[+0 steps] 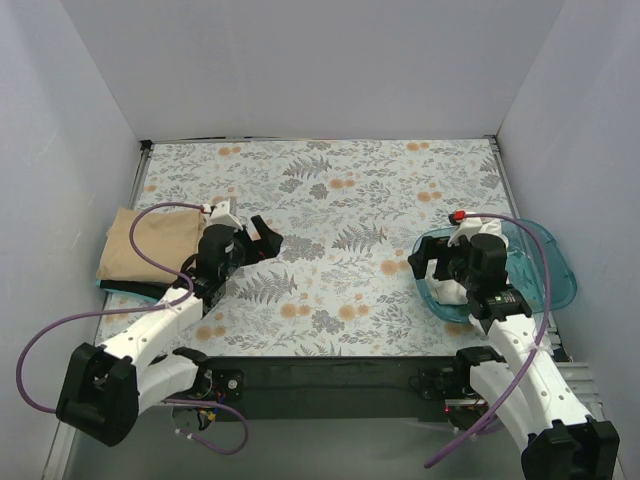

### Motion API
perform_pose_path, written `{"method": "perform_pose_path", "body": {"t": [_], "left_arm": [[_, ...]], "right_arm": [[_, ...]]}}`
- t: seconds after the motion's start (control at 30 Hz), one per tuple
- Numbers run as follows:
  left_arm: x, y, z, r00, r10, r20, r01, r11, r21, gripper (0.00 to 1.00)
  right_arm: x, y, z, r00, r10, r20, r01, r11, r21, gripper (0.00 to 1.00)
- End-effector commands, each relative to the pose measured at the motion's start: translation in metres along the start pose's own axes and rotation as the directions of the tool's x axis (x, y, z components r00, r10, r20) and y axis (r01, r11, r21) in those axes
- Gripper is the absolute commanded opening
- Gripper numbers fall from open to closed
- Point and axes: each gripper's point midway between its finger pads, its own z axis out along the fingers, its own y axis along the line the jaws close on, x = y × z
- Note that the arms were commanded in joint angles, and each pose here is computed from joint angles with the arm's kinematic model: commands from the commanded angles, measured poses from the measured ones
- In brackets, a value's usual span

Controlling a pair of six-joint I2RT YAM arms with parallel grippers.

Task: Fold and stack the t-shirts
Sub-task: Reset both grippers

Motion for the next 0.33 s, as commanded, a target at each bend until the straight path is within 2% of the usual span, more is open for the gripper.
{"method": "perform_pose_path", "body": {"t": [0.0, 0.1, 0.3], "left_arm": [[-0.0011, 0.0102, -0.0101, 1.0, 0.012, 0.005, -0.012, 0.999, -0.05, 0.96], [-0.0008, 0.0168, -0.0136, 1.0, 0.016, -0.007, -0.017, 0.996, -0.093, 0.96], [-0.0078, 0.0073, -0.0186, 1.0, 0.003, 0.011, -0.003, 0.998, -0.056, 0.96]], "right_arm": [[-0.0165, 0.0044, -0.0014, 0.997, -0.034, 0.074, 0.036, 0.999, -0.026, 0.98], [-0.0189, 0.0083, -0.0032, 0.996, -0.038, 0.085, 0.042, 0.998, -0.045, 0.98], [-0.0218, 0.0088, -0.0093, 0.992, -0.024, 0.122, 0.029, 0.999, -0.04, 0.98]]}}
